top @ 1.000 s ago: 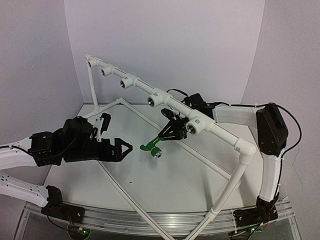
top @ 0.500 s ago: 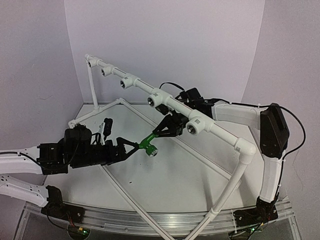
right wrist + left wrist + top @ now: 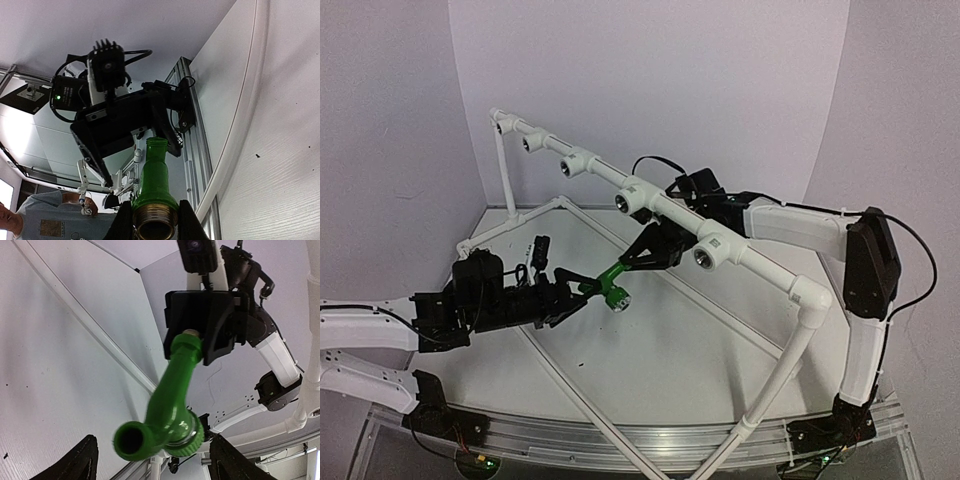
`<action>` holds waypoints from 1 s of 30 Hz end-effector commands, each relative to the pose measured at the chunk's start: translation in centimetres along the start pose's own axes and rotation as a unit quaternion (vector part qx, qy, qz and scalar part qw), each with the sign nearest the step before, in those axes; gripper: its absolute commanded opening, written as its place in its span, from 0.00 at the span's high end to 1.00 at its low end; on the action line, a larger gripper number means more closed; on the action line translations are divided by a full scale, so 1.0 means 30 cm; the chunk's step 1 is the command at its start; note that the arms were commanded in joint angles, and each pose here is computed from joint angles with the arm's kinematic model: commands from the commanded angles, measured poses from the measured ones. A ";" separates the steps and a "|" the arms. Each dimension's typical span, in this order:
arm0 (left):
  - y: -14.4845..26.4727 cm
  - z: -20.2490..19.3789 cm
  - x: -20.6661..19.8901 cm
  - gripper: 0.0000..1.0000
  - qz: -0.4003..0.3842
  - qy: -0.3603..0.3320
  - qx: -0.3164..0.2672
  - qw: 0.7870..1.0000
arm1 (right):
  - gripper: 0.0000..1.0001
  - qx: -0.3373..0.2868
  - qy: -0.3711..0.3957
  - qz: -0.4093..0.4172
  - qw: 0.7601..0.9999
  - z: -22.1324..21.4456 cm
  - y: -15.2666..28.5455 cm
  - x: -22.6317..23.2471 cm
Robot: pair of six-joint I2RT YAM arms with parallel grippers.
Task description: Install the water faucets
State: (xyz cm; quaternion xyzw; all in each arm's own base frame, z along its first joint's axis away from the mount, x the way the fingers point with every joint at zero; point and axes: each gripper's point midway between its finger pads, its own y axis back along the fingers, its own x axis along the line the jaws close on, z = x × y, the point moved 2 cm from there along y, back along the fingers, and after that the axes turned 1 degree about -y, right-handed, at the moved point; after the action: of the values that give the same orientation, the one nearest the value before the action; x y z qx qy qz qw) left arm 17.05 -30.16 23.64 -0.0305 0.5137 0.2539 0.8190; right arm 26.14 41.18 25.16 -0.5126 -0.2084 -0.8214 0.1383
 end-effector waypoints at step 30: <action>-0.004 -0.014 -0.163 0.65 -0.155 0.012 0.090 0.984 | 1.00 0.015 0.055 0.027 0.998 -0.010 -0.055 0.148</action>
State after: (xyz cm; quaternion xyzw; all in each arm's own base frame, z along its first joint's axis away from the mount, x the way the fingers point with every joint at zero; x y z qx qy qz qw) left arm 15.12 -33.03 24.99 0.0178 0.5453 0.1006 0.8320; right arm 22.44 41.75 26.12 -0.5003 -0.2202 -0.8180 0.1794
